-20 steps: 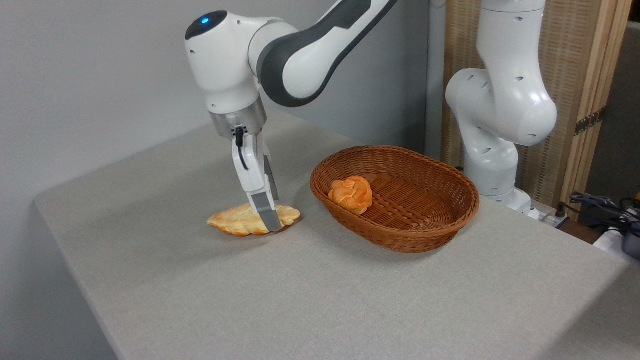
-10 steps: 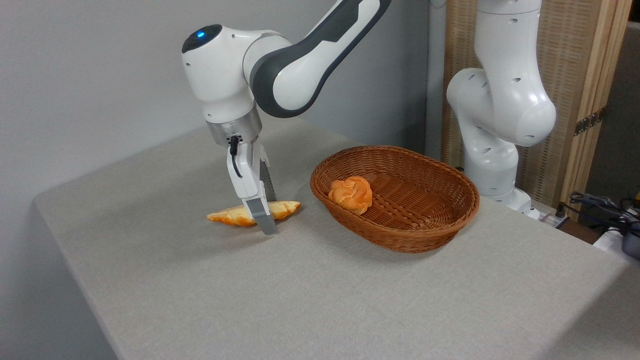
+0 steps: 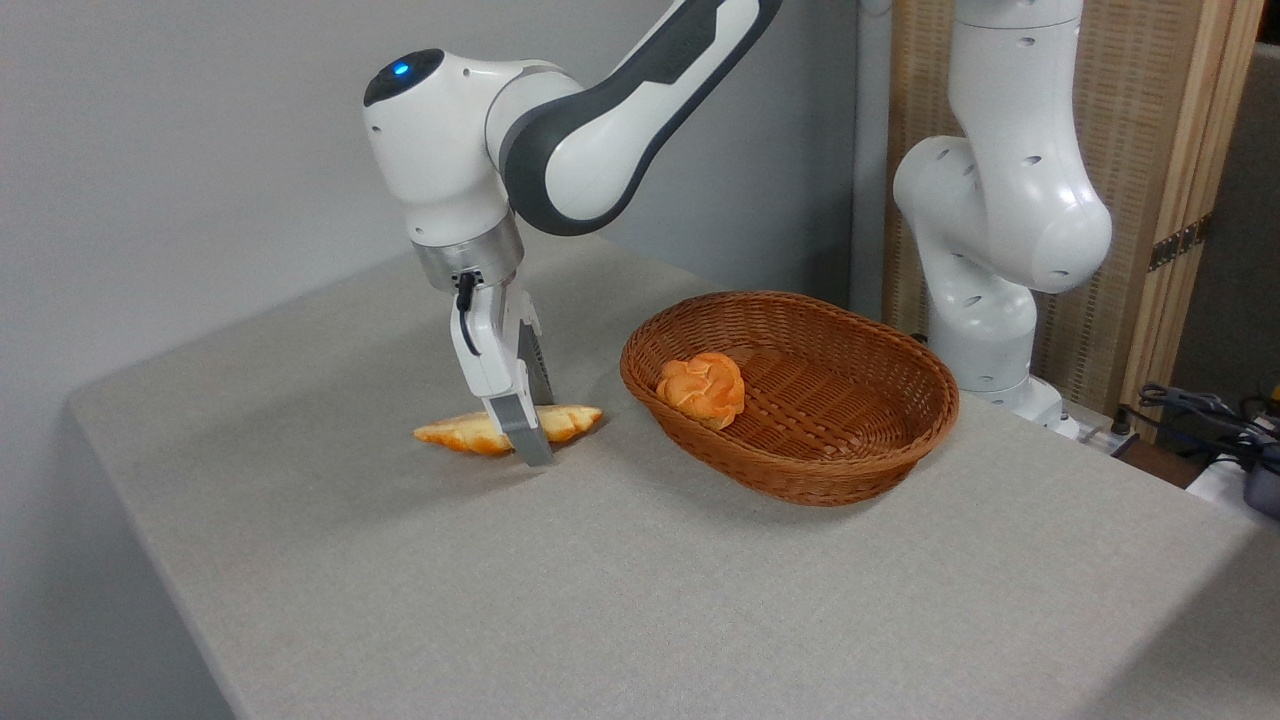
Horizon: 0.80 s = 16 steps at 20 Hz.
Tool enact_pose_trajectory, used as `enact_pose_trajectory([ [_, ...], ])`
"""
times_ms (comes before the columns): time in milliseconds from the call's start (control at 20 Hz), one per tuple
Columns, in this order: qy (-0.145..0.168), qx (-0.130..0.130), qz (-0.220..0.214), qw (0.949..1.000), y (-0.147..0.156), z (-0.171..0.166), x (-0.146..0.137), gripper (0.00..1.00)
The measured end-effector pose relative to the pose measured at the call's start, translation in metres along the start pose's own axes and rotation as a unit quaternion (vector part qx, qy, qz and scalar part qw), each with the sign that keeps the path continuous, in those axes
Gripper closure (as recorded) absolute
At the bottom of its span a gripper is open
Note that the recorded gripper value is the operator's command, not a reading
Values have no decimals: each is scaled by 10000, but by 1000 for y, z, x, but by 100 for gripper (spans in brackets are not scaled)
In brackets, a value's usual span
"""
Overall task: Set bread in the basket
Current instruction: 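Lift the held bread and carry it over the wicker basket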
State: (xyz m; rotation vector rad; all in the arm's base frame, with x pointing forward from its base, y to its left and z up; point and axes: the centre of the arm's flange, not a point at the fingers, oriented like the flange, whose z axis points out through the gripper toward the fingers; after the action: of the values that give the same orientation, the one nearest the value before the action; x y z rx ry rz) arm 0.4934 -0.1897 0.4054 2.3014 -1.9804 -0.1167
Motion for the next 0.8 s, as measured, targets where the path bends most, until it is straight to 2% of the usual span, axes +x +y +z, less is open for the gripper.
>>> enact_pose_trajectory([
  [500,11,22,8,10000,2,-12,0,80],
  [800,-71,-151,9,9999,22,-82,-10,79],
])
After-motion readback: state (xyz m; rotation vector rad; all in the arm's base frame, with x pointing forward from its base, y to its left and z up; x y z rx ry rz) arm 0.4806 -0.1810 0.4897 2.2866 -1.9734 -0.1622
